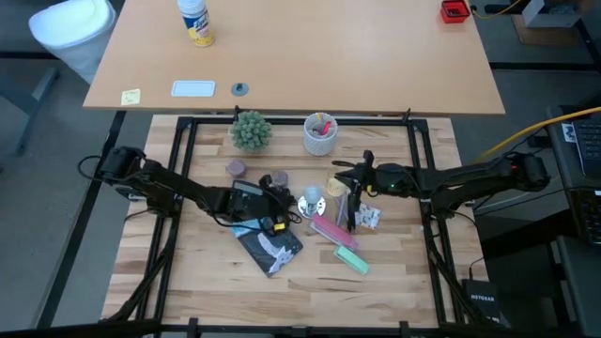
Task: Screw lightbulb
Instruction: Insert the white lightbulb into the silver lamp
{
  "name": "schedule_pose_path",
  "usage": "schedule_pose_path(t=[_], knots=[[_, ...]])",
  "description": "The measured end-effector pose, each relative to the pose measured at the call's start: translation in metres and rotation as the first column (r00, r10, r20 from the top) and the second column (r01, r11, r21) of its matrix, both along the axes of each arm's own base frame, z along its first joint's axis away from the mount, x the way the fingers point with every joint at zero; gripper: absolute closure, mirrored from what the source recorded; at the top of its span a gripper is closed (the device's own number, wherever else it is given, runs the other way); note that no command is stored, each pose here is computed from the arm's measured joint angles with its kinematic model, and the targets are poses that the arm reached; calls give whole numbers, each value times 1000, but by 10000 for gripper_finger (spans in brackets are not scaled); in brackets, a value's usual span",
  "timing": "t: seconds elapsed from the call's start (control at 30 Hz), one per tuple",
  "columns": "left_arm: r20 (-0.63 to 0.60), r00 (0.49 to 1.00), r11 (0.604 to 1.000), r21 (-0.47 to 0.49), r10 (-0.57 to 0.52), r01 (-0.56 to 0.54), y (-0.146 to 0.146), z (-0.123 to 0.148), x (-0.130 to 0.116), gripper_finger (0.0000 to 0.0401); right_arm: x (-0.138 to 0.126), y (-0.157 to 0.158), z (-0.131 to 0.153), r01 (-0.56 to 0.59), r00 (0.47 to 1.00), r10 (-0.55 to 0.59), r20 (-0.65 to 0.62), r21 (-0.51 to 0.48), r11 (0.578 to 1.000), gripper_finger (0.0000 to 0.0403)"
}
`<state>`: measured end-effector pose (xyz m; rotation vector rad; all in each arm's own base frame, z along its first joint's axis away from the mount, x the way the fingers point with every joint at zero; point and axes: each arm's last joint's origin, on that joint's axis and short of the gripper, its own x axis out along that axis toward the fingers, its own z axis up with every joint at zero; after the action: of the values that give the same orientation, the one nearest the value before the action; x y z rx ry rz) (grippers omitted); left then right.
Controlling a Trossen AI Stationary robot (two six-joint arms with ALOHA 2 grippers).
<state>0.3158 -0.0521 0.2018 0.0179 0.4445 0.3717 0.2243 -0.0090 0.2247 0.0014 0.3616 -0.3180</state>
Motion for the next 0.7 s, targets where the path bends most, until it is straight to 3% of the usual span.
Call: schedule_pose_path(t=[0.1, 0.27, 0.47, 0.7], knots=[[19, 998, 997, -46, -59, 60, -2, -3, 4, 400, 2, 0, 0, 16, 1000, -16, 13, 3, 1000, 350], [81, 988, 991, -32, -130, 133, -6, -7, 14, 400, 17, 1, -10, -40, 999, 40, 24, -2, 999, 348], [64, 990, 991, -33, -124, 127, -4, -14, 17, 400, 30, 2, -29, -64, 998, 64, -21, -8, 998, 348], [99, 991, 995, -35, -91, 95, 6, -11, 20, 400, 33, 2, -30, -60, 998, 60, -12, -9, 998, 347]])
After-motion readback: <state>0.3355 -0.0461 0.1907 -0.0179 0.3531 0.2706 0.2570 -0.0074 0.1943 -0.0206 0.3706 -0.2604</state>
